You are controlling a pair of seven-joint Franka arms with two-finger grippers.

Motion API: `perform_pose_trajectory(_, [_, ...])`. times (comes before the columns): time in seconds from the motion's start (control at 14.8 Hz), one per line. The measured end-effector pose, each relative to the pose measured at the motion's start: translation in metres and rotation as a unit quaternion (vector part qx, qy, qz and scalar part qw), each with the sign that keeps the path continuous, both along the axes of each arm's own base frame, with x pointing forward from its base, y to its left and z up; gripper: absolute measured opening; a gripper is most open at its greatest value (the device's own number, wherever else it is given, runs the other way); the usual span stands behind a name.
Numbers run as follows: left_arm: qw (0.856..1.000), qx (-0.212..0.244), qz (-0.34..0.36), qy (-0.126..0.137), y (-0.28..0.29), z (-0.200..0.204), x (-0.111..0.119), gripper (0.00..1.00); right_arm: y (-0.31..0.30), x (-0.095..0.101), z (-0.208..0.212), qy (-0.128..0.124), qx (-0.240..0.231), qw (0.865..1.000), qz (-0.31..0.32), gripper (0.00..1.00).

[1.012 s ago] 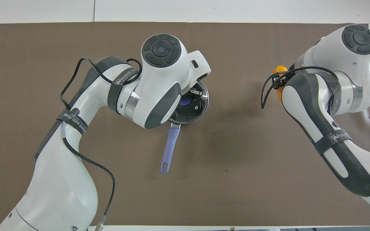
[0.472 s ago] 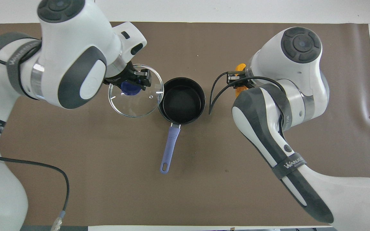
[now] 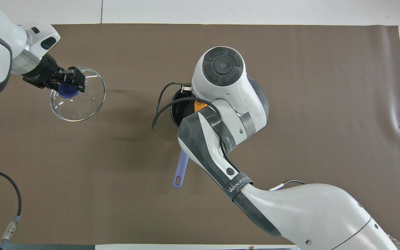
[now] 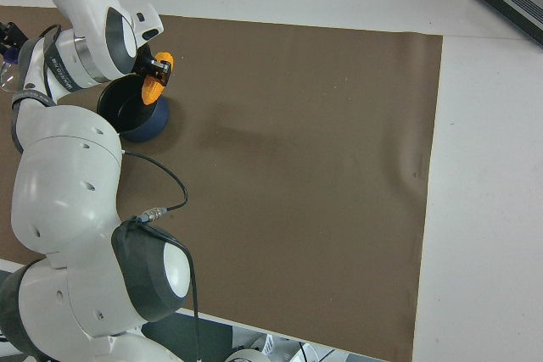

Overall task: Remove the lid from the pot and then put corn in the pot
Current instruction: 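Lift the lid away with the left gripper while the right gripper carries corn, then lower the corn into the black pot with the right gripper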

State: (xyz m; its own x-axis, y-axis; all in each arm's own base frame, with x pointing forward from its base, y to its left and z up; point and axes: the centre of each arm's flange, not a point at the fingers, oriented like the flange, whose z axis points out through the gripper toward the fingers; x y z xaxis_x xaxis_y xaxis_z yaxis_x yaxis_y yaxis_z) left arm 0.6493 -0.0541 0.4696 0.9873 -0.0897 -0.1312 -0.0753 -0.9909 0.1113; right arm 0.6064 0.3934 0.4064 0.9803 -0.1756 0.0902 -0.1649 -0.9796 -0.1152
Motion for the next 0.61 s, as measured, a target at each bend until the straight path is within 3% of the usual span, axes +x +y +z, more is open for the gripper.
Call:
perform_pose_trajectory(0.27, [0.999, 0.007, 0.008, -0.037, 0.074, -0.036, -0.019, 0.68, 0.027, -0.019, -0.028, 0.01, -0.003, 1.0, -0.004, 0.41])
perform_pose_trajectory(0.61, [0.998, 0.019, 0.028, -0.054, 0.104, -0.063, -0.048, 0.68, 0.016, -0.021, -0.05, 0.022, -0.014, 1.0, -0.009, 0.41])
